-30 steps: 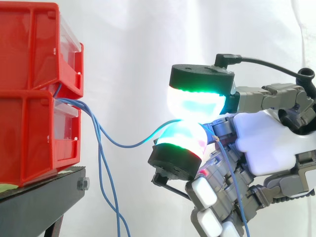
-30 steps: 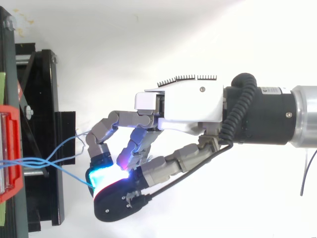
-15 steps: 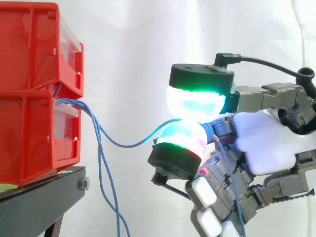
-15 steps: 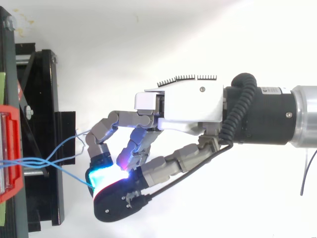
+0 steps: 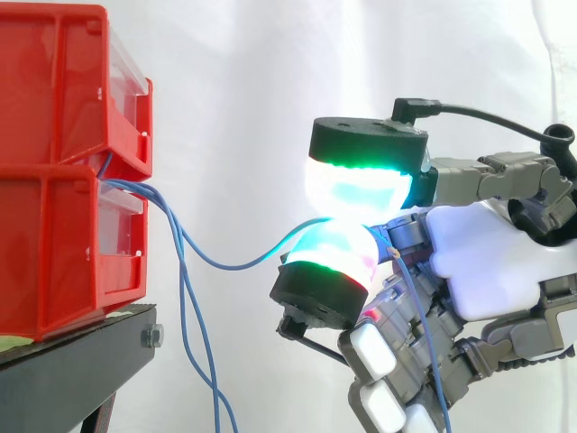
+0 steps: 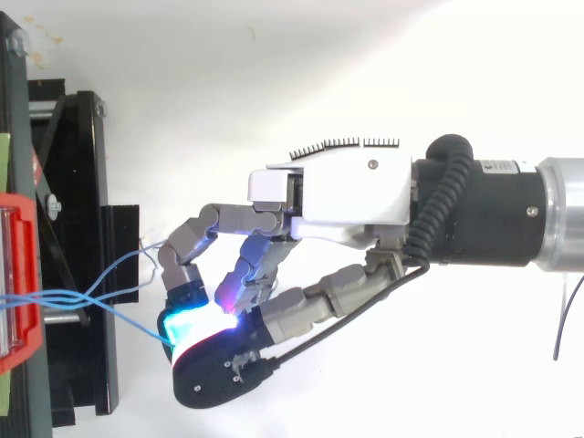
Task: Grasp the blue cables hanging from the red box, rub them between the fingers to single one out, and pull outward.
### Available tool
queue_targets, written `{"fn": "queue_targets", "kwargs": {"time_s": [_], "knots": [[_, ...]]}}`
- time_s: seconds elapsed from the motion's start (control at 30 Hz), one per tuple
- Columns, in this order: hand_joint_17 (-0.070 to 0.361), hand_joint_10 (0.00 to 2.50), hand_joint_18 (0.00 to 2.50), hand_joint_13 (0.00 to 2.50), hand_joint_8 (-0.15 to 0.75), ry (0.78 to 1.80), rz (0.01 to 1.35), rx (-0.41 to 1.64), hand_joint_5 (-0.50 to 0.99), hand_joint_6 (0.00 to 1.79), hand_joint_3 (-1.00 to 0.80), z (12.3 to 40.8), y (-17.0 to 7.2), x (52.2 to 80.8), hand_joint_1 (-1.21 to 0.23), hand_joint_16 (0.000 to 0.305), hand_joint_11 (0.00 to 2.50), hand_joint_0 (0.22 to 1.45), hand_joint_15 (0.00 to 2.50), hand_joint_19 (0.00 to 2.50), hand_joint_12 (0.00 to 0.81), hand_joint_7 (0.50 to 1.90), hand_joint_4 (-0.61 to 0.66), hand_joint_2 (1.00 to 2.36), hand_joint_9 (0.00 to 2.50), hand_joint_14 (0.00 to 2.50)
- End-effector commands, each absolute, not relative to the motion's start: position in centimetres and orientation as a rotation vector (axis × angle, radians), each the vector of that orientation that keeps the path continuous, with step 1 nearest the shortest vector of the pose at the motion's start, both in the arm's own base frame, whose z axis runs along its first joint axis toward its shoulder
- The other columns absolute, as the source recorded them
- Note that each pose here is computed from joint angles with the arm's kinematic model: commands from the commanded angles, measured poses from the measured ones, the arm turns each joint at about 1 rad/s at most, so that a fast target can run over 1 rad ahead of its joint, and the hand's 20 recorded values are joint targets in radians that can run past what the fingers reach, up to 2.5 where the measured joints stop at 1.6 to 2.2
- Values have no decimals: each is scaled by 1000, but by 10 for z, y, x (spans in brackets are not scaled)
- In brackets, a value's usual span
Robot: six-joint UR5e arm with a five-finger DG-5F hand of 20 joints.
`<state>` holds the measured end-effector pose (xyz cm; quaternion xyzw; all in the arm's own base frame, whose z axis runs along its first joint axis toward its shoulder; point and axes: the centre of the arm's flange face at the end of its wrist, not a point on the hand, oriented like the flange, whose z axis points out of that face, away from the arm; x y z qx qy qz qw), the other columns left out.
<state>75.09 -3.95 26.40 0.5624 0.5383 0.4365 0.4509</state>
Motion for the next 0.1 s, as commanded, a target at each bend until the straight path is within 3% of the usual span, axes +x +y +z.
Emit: {"fn": "queue_targets", "kwargs": {"time_s": [0.0, 0.07], "knots": [[114, 15, 814, 936, 303, 1331, 1079, 1390, -134, 936, 103, 264, -40, 751, -792, 51, 557, 666, 577, 564, 404, 1421, -128, 1009, 1077, 20], [114, 15, 814, 935, 305, 1330, 1080, 1389, -134, 936, 103, 265, -39, 751, -793, 51, 560, 667, 572, 563, 402, 1421, -129, 1009, 1079, 21]]}}
